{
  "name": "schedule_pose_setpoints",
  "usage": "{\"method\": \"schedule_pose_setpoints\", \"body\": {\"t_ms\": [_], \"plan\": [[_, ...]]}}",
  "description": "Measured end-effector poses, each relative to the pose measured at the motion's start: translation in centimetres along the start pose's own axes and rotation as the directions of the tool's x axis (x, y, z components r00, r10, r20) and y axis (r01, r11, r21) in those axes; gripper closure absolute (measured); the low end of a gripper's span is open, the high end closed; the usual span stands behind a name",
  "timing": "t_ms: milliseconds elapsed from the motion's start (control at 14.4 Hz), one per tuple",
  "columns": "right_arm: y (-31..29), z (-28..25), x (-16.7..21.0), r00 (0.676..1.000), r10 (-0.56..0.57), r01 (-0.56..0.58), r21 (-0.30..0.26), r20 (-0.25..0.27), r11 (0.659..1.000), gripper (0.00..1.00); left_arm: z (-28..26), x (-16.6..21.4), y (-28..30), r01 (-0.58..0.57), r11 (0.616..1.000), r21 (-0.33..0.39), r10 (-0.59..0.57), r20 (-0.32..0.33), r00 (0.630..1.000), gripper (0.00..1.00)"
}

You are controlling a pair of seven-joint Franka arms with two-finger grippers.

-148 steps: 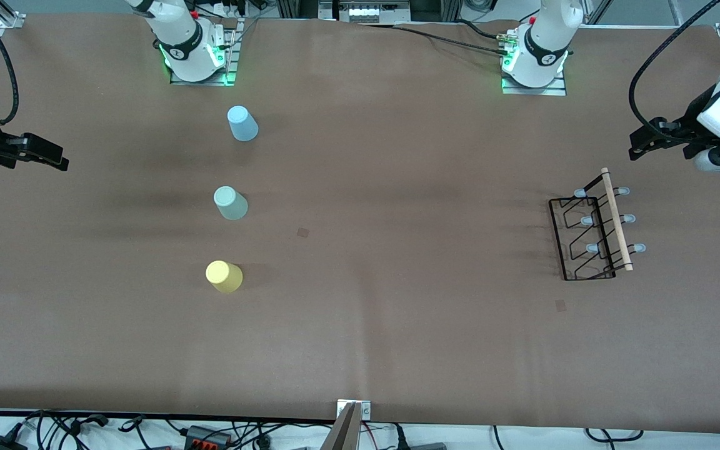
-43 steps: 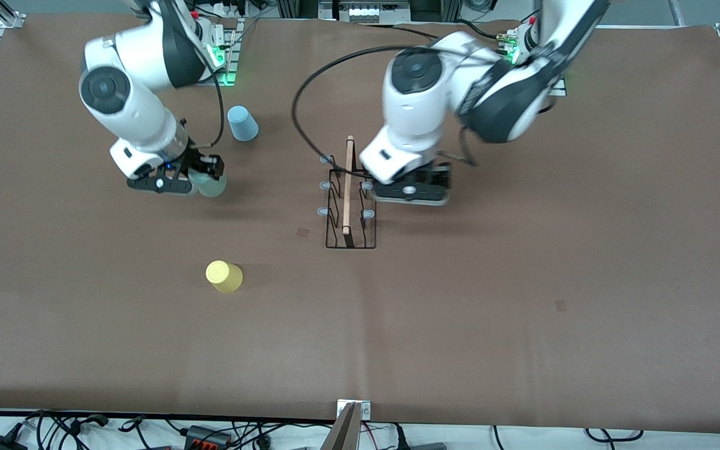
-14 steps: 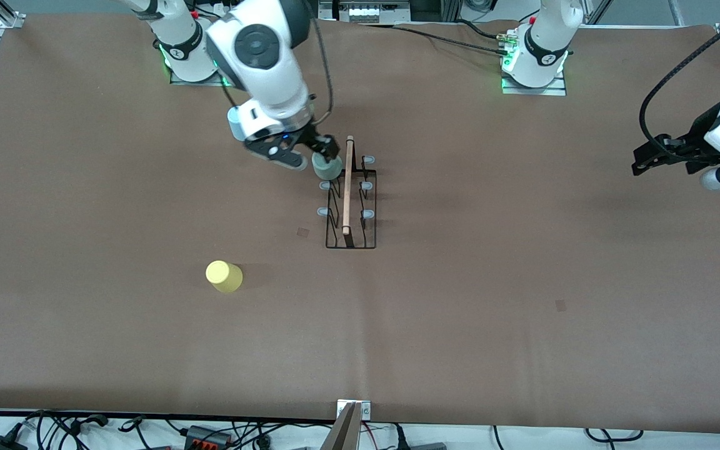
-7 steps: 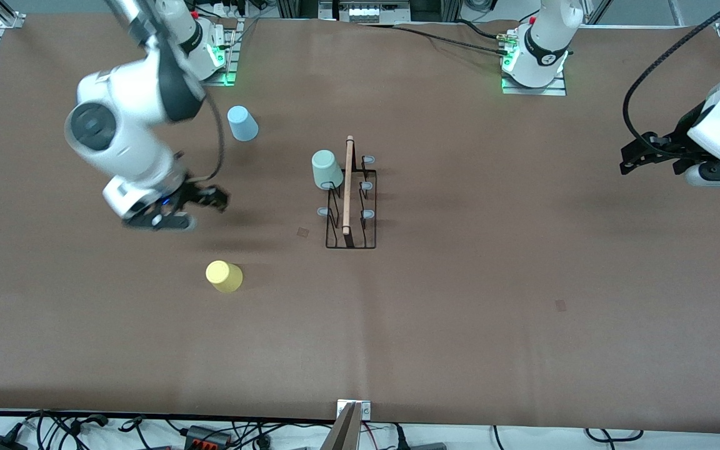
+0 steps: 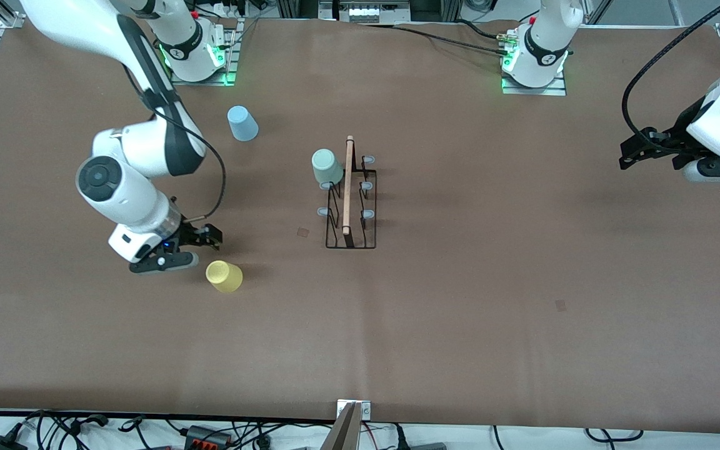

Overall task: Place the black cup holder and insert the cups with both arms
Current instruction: 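Move the right gripper to the yellow cup lying on the table, then grasp the yellow cup by its base with the right gripper, then carry the yellow cup to the rack and slide it onto a peg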

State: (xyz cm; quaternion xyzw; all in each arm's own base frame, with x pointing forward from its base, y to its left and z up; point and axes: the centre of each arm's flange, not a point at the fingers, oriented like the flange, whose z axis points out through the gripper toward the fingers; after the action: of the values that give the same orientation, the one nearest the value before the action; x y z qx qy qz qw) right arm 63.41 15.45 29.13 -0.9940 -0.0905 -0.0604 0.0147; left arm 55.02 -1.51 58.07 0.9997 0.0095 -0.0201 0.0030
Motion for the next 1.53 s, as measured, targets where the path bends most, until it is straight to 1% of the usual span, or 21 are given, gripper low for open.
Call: {"method": "schedule_pose_setpoints", "body": {"t_ms": [279, 488, 627, 697, 766, 836, 906, 1115, 1184, 1324, 1393, 1533], "plan": [[-0.3, 3.9, 0.7, 0.997, -0.018, 0.018, 0.001, -0.077, 1.000, 0.00, -0.1, 0.0, 0.0, 0.000, 1.000, 0.000, 0.000, 0.001, 1.000, 0.00], [-0.8, 6.5, 0.6, 0.994, -0.028, 0.028, 0.001, -0.102, 1.000, 0.00, -0.1, 0.0, 0.0, 0.000, 1.000, 0.000, 0.000, 0.000, 1.000, 0.00], [-1.4, 7.1, 0.6, 0.992, -0.039, 0.040, 0.001, -0.116, 0.999, 0.00, -0.1, 0.0, 0.0, 0.000, 1.000, 0.000, 0.000, 0.000, 1.000, 0.00], [-1.6, 7.2, 0.7, 0.991, -0.052, 0.053, -0.001, -0.123, 0.999, 0.07, -0.1, 0.0, 0.0, 0.000, 1.000, 0.000, 0.000, 0.000, 1.000, 0.00], [-1.6, 7.1, 0.8, 0.990, -0.069, 0.069, -0.004, -0.127, 0.998, 0.18, -0.2, 0.0, 0.0, 0.000, 1.000, 0.000, 0.000, 0.000, 1.000, 0.00], [-1.6, 7.0, 0.9, 0.987, -0.089, 0.089, -0.007, -0.130, 0.996, 0.31, -0.2, 0.0, 0.0, -0.001, 1.000, 0.000, 0.001, 0.000, 1.000, 0.00], [-1.5, 6.9, 1.0, 0.986, -0.101, 0.101, -0.010, -0.133, 0.995, 0.33, -0.2, 0.0, 0.1, -0.001, 1.000, 0.000, 0.001, -0.001, 1.000, 0.00], [-1.3, 6.7, 1.2, 0.983, -0.125, 0.124, -0.016, -0.137, 0.992, 0.33, -0.3, 0.0, 0.1, -0.001, 1.000, 0.000, 0.001, -0.002, 1.000, 0.00], [-1.6, 6.1, 1.4, 0.982, -0.128, 0.128, -0.015, -0.139, 0.992, 0.33, -0.3, 0.0, 0.1, -0.001, 1.000, 0.000, 0.001, -0.002, 1.000, 0.00], [-4.2, 3.3, 2.1, 0.987, -0.105, 0.105, -0.005, -0.119, 0.994, 0.33, -0.3, 0.0, 0.1, -0.001, 1.000, 0.000, 0.001, -0.002, 1.000, 0.00], [-6.5, 0.9, 2.3, 0.993, -0.066, 0.067, 0.002, -0.103, 0.998, 0.33, -0.3, 0.0, 0.1, -0.001, 1.000, 0.000, 0.001, -0.002, 1.000, 0.00], [-11.9, -4.8, 2.1, 0.996, 0.046, -0.045, 0.023, -0.076, 0.999, 0.33, -0.3, 0.0, 0.1, -0.001, 1.000, 0.000, 0.001, -0.003, 1.000, 0.00]]}}
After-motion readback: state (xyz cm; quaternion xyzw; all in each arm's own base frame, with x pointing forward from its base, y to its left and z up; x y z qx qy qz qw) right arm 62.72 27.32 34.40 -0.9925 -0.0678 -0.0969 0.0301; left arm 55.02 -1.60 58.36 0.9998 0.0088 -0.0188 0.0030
